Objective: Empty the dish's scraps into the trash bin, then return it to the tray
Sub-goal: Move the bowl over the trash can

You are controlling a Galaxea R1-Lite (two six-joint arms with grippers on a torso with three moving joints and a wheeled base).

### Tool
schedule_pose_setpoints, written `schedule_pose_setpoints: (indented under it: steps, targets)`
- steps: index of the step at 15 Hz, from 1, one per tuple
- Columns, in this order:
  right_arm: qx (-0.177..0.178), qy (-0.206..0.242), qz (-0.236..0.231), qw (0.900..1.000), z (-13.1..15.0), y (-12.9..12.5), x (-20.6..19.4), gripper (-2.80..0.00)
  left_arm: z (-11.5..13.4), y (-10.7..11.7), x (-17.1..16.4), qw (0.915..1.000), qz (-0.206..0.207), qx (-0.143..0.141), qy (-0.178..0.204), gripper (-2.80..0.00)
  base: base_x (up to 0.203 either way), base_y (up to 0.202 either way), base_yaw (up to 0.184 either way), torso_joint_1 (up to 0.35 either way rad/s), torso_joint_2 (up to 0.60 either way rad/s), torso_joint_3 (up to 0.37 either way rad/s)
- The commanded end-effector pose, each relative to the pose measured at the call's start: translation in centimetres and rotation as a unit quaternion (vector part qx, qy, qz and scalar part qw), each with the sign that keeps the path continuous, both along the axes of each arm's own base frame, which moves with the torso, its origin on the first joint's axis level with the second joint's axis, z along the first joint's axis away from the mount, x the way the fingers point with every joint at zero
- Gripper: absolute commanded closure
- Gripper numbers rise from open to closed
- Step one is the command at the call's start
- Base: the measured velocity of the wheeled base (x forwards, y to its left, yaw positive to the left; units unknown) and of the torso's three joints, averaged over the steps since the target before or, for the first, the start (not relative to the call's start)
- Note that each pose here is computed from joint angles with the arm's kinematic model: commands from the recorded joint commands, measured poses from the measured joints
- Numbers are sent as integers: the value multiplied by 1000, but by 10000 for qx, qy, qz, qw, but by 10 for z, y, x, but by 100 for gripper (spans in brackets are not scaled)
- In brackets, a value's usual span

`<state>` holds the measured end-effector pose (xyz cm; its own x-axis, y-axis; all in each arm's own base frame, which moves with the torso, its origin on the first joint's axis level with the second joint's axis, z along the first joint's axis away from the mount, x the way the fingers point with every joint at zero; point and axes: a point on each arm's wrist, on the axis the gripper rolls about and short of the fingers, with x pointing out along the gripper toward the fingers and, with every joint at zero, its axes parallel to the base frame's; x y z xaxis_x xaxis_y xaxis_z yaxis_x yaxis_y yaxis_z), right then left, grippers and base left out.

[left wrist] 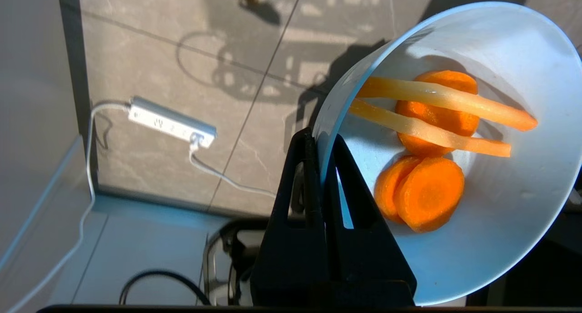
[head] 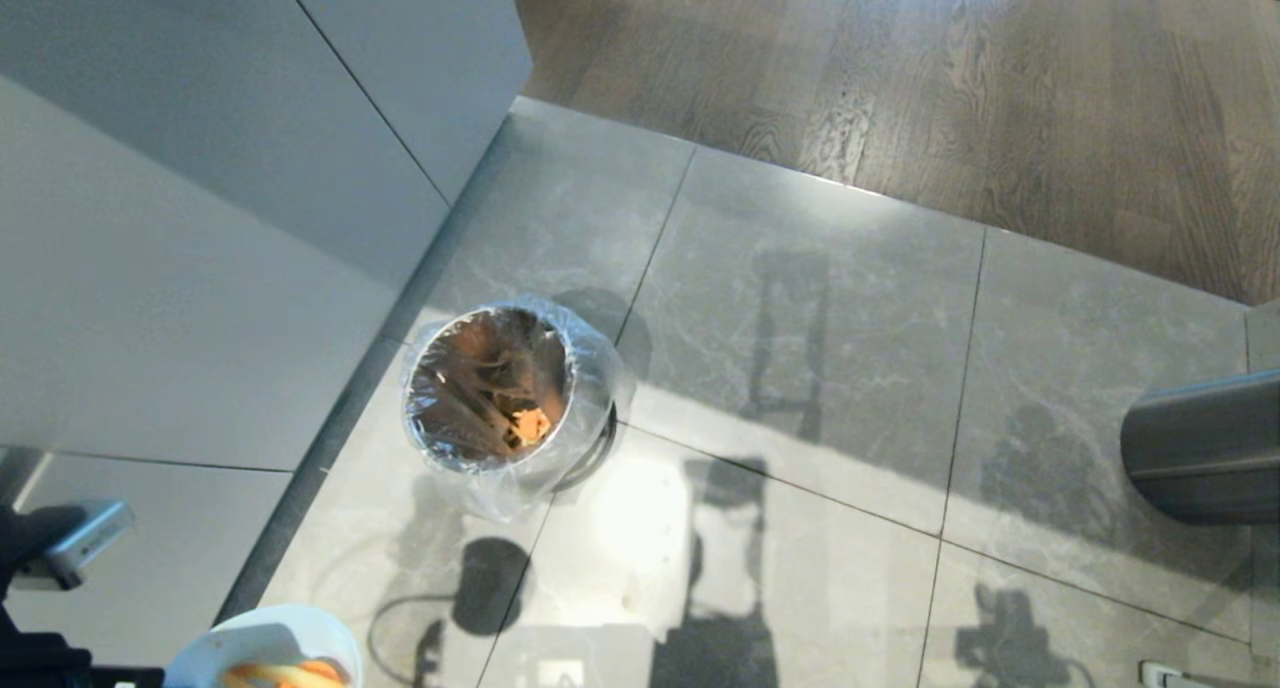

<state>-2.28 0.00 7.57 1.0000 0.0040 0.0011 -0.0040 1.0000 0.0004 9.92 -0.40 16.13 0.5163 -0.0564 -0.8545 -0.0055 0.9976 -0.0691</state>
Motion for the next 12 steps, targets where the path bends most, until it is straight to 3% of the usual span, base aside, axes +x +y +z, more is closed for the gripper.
schedule_pose_setpoints:
  steps: [1,6,9,12]
  targets:
    - [-2,-2,3,10000,0,0,0,0,-5,0,14,9999,-66,81,55,0,0,0,0,0,0,0]
    - [-2,-2,3,10000,0,0,0,0,-19,3,31,9965,22,752,-370,0,0,0,0,0,0,0]
    - [-2,-2,3,10000,0,0,0,0,-25,3,53,9952,-82,886,-403,0,0,0,0,0,0,0]
    - [-2,-2,3,10000,0,0,0,0,-29,2,92,9893,-265,1059,-968,0,0,0,0,0,0,0]
